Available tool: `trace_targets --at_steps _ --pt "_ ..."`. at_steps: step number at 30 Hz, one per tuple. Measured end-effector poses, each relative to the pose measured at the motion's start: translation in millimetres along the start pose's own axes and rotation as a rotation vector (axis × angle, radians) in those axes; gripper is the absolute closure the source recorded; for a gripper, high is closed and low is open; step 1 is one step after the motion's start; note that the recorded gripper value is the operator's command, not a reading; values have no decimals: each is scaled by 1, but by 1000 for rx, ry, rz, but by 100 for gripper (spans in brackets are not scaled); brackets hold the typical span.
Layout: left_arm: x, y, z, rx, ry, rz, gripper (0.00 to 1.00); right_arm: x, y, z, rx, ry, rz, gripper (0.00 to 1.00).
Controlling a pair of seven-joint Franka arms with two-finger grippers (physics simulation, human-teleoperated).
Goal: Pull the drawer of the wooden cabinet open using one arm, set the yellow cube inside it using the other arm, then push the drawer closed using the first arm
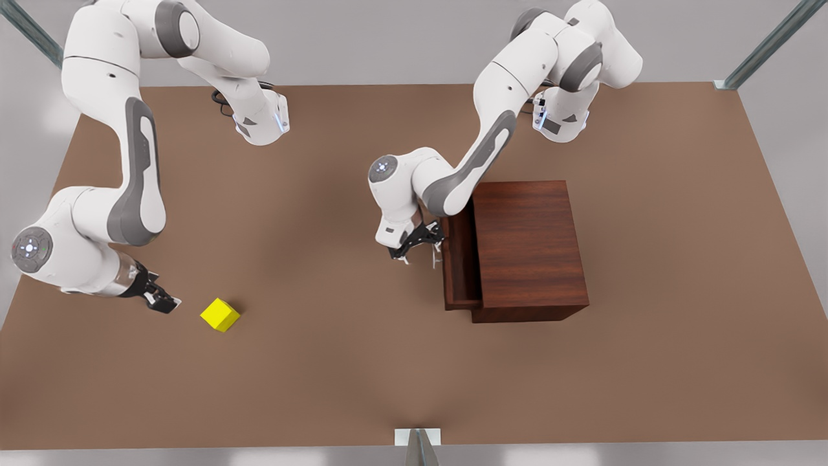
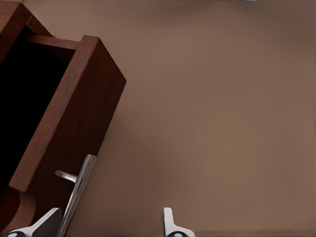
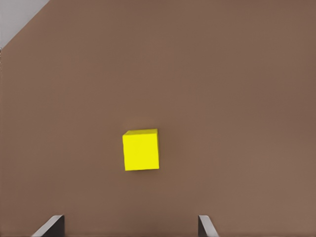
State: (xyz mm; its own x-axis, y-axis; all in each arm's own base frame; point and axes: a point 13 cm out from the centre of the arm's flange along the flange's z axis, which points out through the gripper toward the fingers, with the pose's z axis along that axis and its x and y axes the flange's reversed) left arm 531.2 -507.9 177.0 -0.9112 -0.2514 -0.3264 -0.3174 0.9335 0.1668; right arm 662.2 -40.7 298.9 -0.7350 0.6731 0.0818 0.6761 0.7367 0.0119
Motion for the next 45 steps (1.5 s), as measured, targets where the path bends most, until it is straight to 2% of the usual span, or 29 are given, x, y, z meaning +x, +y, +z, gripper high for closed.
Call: trace_targets --at_steps 7,10,12,13,14,16,17,18,20,24,33,45 --pt "7 -28 -20 58 5 1 0 -4 1 6 11 -11 -4 0" --pt "14 -45 -105 132 54 -23 0 -5 0 9 16 -11 -4 0" --pt "-3 -16 -156 118 96 -51 0 -5 0 11 17 -10 -3 0" --pt "-27 11 -165 89 123 -79 0 -6 0 17 21 -5 -3 0" --pt "-75 56 -171 67 165 -145 0 -8 1 31 29 5 -4 0" --pt "-211 211 -152 44 313 -378 0 -6 8 60 53 17 -23 0" --pt "-255 297 -135 39 387 -484 0 -5 11 72 67 18 -35 0" --pt "-259 367 -126 27 441 -538 0 -6 13 83 77 18 -43 0" --pt "-242 439 -118 26 491 -559 0 -9 13 105 90 20 -50 0" --pt "-274 451 -125 116 442 -442 0 -26 6 140 89 14 -34 0" --pt "-264 440 -106 131 415 -118 0 -13 16 197 30 33 -69 0" --pt "-278 438 -104 174 360 90 0 -11 7 251 59 34 -137 0"
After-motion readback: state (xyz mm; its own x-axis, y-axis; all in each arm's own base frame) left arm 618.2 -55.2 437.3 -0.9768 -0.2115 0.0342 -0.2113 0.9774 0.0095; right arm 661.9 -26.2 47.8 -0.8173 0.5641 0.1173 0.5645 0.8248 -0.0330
